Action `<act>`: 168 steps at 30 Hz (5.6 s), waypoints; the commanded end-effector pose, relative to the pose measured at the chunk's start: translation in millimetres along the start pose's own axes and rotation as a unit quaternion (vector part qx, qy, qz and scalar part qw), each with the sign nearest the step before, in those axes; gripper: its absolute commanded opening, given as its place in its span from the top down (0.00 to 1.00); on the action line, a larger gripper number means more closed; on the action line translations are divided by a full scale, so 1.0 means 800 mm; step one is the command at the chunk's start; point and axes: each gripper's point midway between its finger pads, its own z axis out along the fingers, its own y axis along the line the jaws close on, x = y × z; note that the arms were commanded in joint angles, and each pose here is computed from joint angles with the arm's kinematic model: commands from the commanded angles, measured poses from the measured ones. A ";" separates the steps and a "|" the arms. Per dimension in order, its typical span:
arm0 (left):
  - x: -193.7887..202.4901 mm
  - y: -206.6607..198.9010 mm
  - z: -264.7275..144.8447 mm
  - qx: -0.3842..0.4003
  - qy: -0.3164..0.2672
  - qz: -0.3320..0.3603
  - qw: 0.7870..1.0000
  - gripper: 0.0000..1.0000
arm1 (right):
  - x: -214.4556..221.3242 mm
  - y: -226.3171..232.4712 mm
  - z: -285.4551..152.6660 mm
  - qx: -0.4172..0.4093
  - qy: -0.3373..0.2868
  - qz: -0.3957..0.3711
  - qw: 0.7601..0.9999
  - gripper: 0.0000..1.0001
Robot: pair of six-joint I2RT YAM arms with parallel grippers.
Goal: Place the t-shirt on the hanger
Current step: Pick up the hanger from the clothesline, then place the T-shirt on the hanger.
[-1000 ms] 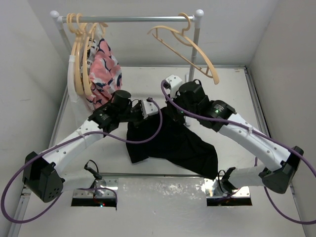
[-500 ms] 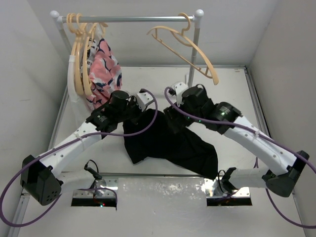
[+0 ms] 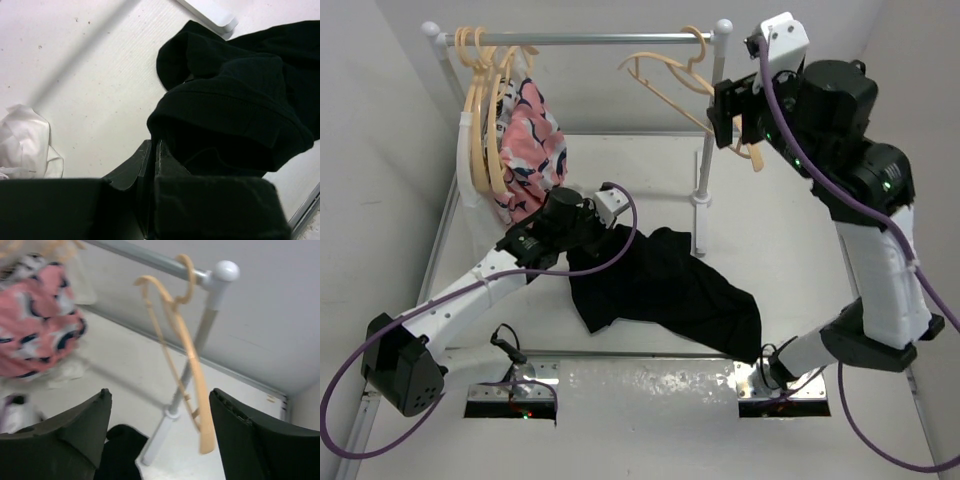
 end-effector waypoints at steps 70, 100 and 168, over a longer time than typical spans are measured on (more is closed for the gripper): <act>-0.038 0.063 0.002 -0.070 -0.021 -0.086 0.994 1.00 | 0.282 0.029 -0.068 -0.153 0.176 0.077 0.969 1.00; -0.037 0.049 0.016 -0.016 0.029 -0.080 0.996 1.00 | 0.300 0.103 -0.112 -0.282 0.208 0.191 0.917 1.00; -0.249 -0.193 -0.140 0.373 -0.165 0.160 0.899 1.00 | 0.297 0.130 -0.081 -0.327 -0.015 -0.065 0.943 1.00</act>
